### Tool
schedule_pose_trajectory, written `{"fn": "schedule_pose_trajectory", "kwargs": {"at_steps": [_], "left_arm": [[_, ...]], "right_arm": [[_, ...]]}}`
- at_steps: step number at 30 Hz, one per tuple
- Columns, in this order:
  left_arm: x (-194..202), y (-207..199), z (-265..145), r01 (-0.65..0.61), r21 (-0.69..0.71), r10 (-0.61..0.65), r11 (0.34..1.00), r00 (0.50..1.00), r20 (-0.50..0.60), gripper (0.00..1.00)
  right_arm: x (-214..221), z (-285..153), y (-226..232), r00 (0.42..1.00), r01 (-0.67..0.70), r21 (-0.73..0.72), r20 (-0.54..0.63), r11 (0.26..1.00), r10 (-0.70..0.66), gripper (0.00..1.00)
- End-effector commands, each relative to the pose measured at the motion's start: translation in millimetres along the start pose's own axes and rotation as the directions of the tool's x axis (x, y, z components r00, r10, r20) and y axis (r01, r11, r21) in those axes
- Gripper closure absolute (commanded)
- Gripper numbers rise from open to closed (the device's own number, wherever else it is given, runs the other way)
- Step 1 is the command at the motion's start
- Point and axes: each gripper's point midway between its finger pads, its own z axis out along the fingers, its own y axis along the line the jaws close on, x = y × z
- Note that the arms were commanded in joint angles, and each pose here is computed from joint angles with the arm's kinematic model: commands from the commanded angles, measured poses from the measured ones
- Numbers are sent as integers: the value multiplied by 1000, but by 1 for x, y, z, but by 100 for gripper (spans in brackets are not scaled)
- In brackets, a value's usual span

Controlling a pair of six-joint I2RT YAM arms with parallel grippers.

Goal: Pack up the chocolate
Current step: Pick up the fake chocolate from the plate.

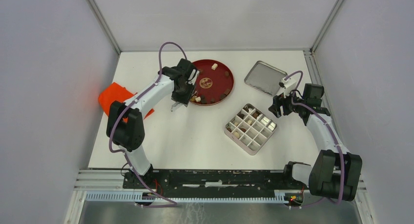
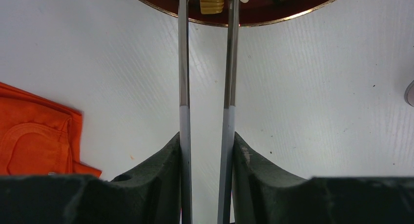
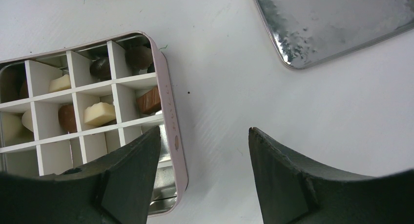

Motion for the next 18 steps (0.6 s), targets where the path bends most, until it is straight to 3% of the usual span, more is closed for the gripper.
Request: {"fn": "schedule_pose_trajectory", "kwargs": {"at_steps": [1,6,10,18], "left_arm": [[-3,6,3,-16,-23,16,1000,1000,-5,58],[-9,3,3,-10,-13,10,1000,1000,2,68],[-17,3,-4,4,-11,-4,1000,1000,29,97],[-44,-4,-37,40,43,-47,998,982,182,98]], "right_arm": [[-14,-2,-3,999,39,-3,37,999,-38,28],[-15,-2,-3,998,41,-1,39,999,-41,28],[-16,-3,-3,998,44,0,41,999,-44,28],[-17,-3,-3,998,46,0,43,999,-46,28]]}}
